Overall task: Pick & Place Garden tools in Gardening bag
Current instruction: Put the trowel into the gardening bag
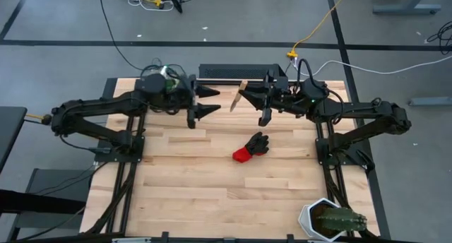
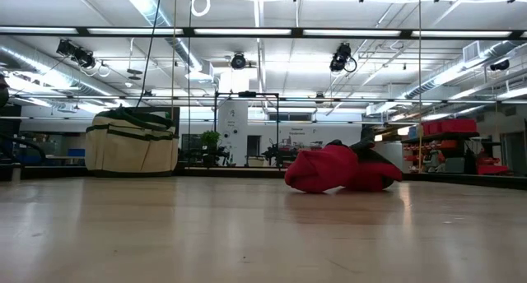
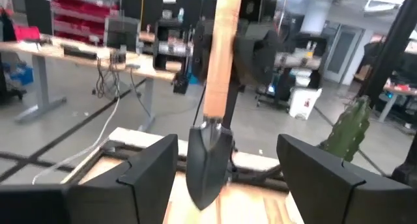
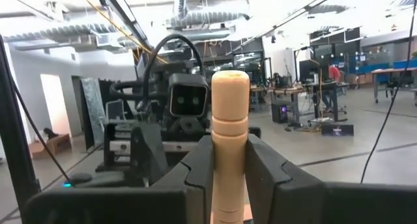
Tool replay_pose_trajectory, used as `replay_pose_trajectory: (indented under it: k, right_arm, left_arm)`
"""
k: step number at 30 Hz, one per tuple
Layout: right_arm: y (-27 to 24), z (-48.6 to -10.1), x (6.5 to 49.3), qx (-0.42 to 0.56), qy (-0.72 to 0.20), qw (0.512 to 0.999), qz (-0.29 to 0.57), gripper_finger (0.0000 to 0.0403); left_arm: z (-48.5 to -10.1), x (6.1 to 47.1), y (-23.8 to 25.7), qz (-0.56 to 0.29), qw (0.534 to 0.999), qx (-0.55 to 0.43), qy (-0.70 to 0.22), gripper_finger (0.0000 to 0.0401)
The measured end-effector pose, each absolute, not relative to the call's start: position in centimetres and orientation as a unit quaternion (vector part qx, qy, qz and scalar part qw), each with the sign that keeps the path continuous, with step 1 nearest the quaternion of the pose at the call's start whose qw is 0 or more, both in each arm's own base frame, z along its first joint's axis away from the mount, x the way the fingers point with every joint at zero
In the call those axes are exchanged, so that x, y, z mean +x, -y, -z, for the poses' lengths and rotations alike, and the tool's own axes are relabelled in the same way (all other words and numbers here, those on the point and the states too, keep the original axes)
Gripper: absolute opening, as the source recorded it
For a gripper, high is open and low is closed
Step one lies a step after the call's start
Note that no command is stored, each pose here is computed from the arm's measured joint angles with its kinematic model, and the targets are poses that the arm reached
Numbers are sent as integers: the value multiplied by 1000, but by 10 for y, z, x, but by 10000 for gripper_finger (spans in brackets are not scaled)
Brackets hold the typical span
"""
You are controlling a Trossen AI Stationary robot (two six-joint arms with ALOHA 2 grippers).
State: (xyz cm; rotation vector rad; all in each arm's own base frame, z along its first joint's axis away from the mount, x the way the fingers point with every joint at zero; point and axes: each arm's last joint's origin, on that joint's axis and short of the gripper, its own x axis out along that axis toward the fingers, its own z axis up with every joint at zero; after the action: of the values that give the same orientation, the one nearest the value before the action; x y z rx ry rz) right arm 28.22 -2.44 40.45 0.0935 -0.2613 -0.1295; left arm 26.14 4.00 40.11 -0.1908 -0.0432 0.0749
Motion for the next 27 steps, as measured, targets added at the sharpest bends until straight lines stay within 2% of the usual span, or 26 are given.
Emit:
replay_pose_trajectory:
  k: [12,27]
  right_arm:
    - [25,-378,308,56,71,995,40,59]
    - [27,-377,313,57,94,993,40,59]
  left_arm:
    - [-391,293,-44,-24,995,-98,1,271]
    - [-384,300,-46,-36,994,-98,-10,270]
